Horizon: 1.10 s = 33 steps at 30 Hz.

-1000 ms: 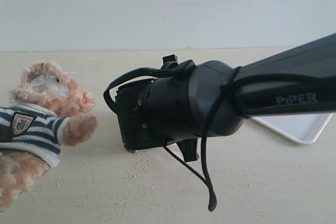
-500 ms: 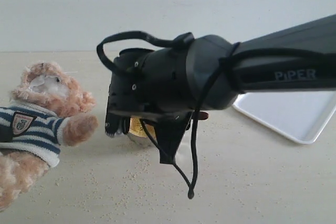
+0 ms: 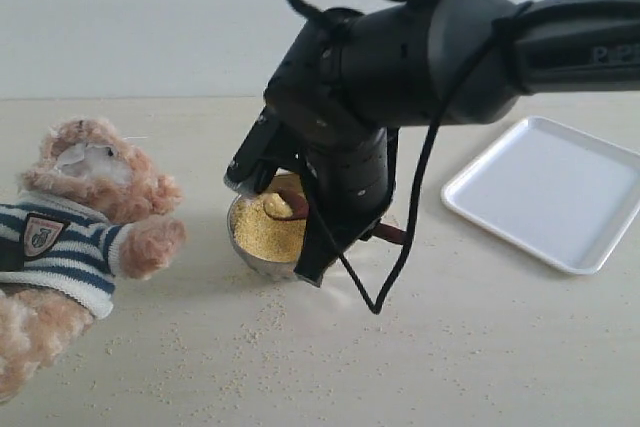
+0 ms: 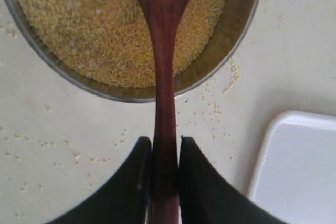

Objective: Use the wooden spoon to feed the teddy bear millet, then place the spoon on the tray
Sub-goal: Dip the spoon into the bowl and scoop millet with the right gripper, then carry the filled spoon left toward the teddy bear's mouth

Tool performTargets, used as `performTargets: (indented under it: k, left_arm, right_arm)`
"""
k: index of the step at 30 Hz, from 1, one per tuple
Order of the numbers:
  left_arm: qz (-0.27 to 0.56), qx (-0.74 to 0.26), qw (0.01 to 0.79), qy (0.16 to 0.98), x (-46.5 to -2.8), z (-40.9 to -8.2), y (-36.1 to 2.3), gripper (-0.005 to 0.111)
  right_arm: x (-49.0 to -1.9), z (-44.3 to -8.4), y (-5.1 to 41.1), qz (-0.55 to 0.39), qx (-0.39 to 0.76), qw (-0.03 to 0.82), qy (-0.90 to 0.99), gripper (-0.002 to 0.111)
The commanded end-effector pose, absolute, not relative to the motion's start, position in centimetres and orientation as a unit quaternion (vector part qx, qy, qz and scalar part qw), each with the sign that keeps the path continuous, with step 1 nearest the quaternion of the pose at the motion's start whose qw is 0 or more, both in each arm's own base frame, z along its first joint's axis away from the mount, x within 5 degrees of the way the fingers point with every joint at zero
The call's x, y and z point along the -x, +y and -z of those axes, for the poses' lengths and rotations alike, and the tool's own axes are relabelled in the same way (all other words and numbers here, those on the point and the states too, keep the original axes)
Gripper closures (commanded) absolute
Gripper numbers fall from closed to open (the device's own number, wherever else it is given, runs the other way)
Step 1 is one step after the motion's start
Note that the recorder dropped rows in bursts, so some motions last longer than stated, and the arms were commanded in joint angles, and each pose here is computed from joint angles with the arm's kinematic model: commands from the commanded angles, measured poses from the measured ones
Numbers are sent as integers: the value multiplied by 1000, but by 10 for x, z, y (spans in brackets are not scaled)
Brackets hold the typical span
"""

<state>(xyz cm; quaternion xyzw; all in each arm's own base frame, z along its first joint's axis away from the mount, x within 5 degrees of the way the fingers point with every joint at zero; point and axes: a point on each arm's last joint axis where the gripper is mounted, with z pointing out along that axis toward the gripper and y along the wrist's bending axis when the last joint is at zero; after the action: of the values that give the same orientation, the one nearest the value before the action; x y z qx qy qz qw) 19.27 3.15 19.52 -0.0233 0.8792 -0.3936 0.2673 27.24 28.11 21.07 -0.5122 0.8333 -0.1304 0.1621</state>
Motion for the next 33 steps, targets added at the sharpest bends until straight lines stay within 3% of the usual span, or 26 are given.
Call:
performTargets:
  k: [1, 17, 33]
  left_arm:
    - [403, 28, 275, 872, -195, -199, 32, 102]
    - [403, 28, 275, 872, -195, -199, 32, 102]
    - [403, 28, 275, 872, -195, -199, 32, 102]
  right_arm:
    - [-273, -239, 270, 87, 477, 184, 855, 108]
    - [-256, -252, 255, -20, 455, 141, 879, 108]
    - [-247, -246, 239, -5, 471, 164, 866, 108]
